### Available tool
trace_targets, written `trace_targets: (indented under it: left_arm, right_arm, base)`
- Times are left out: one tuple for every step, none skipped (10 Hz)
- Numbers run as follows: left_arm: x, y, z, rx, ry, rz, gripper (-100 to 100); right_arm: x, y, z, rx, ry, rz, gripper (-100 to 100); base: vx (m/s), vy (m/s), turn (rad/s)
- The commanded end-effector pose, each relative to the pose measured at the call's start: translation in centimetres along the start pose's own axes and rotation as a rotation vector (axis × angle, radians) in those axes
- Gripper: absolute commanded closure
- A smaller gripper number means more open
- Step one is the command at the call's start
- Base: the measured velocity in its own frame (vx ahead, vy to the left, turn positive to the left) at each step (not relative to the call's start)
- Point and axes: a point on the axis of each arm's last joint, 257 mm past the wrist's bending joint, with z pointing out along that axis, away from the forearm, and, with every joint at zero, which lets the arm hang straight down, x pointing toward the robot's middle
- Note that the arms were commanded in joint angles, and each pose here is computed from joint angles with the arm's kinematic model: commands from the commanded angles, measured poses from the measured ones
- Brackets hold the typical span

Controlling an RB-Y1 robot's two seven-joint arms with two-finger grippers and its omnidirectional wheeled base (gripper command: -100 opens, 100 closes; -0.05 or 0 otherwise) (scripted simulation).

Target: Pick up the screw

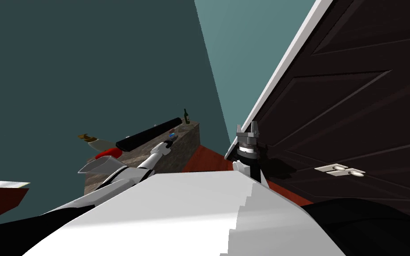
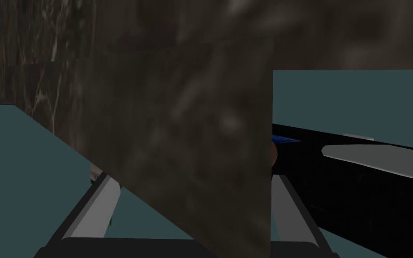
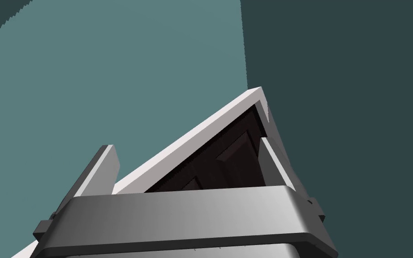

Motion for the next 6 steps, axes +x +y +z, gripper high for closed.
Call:
trace_targets:
  left_arm:
    - [0.0, 0.0, 0.0, 0.0, 0.0, 0.0, -100]
    - [-0.08, -0.03, 0.03, 0.0, -0.001, 0.0, 100]
    - [-0.06, -0.02, 0.03, 0.0, -0.001, 0.0, 100]
    - [-0.1, -0.03, 0.03, 0.0, -0.001, 0.0, 100]
    - [-0.1, -0.05, 0.03, 0.001, -0.001, 0.0, 100]
    - [-0.1, -0.05, 0.03, 0.001, -0.001, 0.0, 100]
  right_arm:
    - [0.0, 0.0, 0.0, 0.0, 0.0, 0.0, 0]
    - [0.0, 0.0, 0.0, 0.0, 0.0, 0.0, 0]
    - [0.0, 0.0, 0.0, 0.0, 0.0, 0.0, 0]
    - [0.0, 0.0, 0.0, 0.0, 0.0, 0.0, 0]
    - [0.0, 0.0, 0.0, 0.0, 0.0, 0.0, 0]
    - [0.0, 0.0, 0.0, 0.0, 0.0, 0.0, 0]
  base:
    - [-0.016, 0.008, 0.003]
    - [0.0, 0.0, 0.0]
    - [0.0, 0.0, 0.0]
    - [0.0, 0.0, 0.0]
    - [0.0, 0.0, 0.0]
    - [0.0, 0.0, 0.0]
